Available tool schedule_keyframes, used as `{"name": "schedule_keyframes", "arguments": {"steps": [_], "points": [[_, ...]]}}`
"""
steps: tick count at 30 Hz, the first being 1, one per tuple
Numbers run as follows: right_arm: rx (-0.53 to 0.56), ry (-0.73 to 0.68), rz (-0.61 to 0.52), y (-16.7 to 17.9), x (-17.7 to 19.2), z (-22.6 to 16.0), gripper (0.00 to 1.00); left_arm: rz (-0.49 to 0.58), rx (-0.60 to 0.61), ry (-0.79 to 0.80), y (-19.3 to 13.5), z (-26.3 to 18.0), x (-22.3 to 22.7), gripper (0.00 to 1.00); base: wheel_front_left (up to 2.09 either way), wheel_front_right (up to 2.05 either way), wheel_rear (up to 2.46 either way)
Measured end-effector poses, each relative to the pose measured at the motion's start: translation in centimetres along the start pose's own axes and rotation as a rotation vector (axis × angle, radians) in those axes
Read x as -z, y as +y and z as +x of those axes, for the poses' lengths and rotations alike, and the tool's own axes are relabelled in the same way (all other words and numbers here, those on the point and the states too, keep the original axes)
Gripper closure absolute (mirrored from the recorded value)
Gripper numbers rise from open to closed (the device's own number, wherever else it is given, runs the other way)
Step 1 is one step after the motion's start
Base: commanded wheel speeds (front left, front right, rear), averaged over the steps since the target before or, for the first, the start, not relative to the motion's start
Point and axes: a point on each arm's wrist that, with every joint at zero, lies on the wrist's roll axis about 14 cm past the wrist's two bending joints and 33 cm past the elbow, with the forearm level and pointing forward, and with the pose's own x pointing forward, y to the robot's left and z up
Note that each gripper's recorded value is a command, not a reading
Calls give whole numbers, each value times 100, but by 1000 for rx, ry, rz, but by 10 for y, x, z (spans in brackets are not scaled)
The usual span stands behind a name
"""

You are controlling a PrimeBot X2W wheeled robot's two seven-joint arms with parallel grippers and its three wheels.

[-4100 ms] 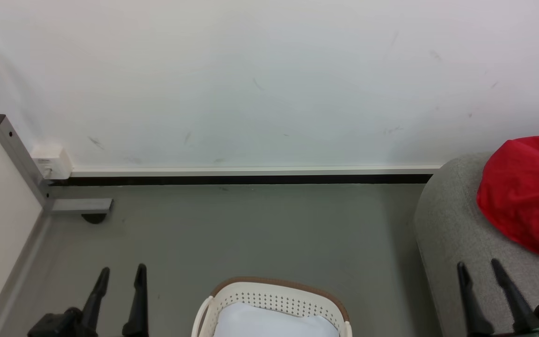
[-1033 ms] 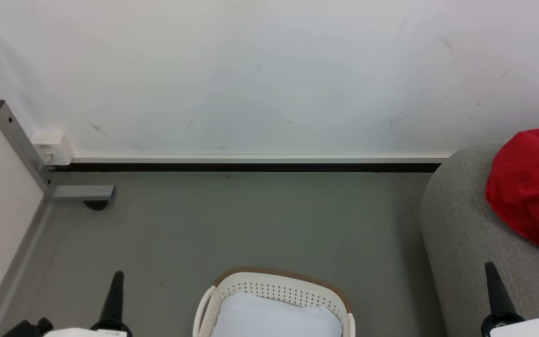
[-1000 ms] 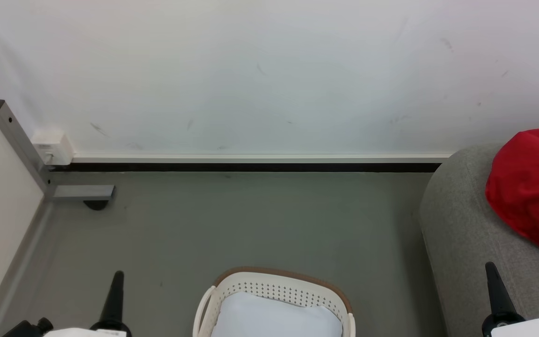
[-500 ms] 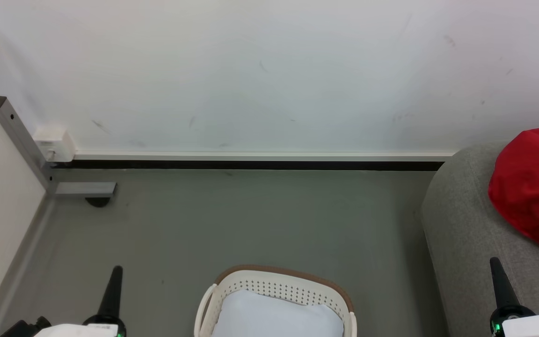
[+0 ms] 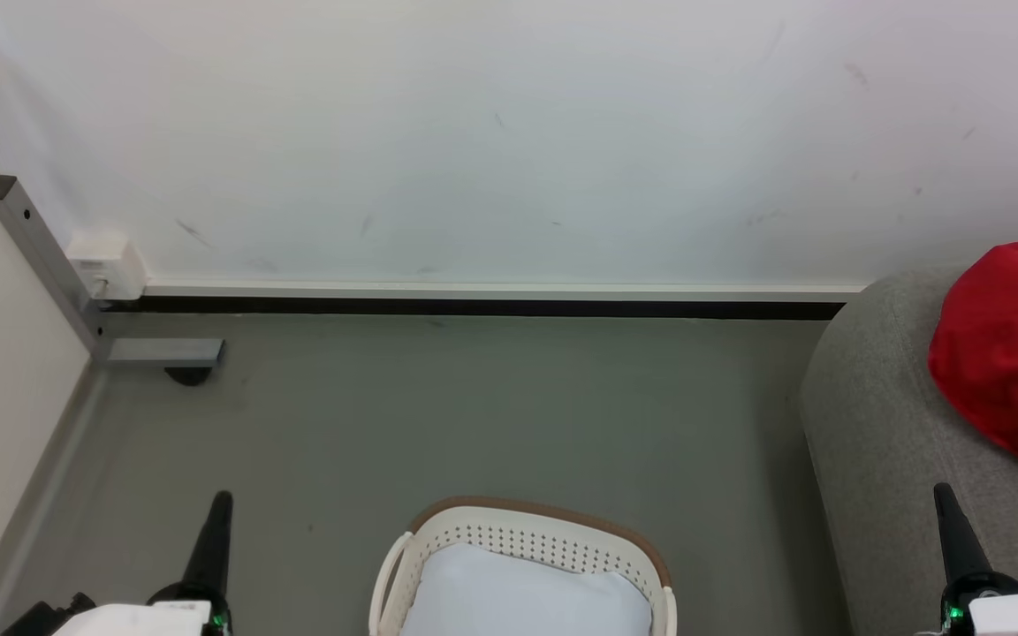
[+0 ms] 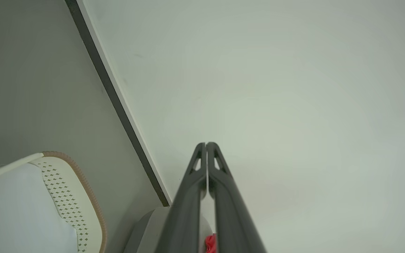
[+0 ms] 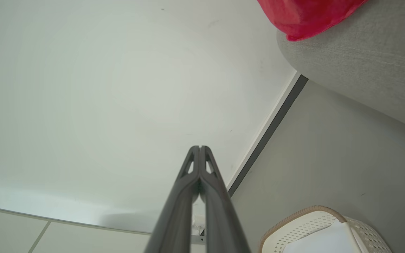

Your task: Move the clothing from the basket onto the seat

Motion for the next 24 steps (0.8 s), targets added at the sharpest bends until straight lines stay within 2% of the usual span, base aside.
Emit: {"name": "schedule_keyframes", "arguments": {"steps": [24], "points": [[-21,-2,167,5,-4,7,100,-168,19,0,-4,4,-4,100,0,0,0]]}}
